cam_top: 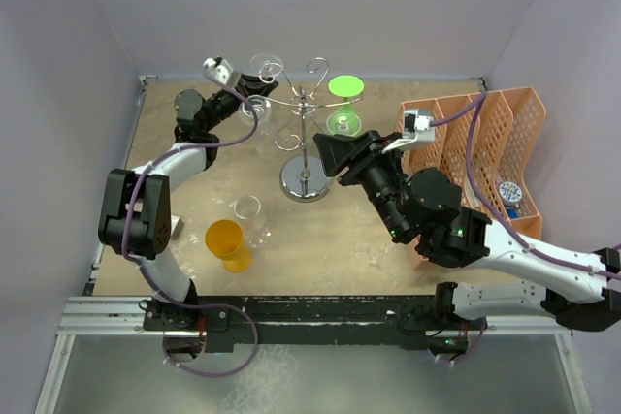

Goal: Place the wine glass upside down on the wine glass rack

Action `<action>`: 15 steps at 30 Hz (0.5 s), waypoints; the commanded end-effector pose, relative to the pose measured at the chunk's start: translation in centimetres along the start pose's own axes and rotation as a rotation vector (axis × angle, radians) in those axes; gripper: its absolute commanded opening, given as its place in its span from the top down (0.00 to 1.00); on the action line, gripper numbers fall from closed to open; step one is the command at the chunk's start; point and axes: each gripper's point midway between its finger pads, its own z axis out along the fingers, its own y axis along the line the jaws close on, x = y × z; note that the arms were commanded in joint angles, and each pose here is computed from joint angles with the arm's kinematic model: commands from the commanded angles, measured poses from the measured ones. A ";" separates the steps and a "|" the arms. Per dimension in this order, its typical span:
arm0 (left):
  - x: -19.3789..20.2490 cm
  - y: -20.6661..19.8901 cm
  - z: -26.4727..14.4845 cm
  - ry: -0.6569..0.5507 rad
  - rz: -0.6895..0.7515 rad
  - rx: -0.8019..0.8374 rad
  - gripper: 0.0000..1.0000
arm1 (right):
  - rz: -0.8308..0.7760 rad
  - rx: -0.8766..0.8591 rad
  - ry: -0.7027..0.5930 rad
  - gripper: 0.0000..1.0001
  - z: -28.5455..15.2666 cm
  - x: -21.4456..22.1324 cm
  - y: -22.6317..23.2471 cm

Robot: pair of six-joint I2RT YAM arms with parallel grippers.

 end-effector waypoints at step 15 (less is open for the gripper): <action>-2.5 -0.3 -1.3 -0.029 0.094 -0.004 0.89 | 0.054 -0.014 -0.041 0.51 0.2 -1.9 1.2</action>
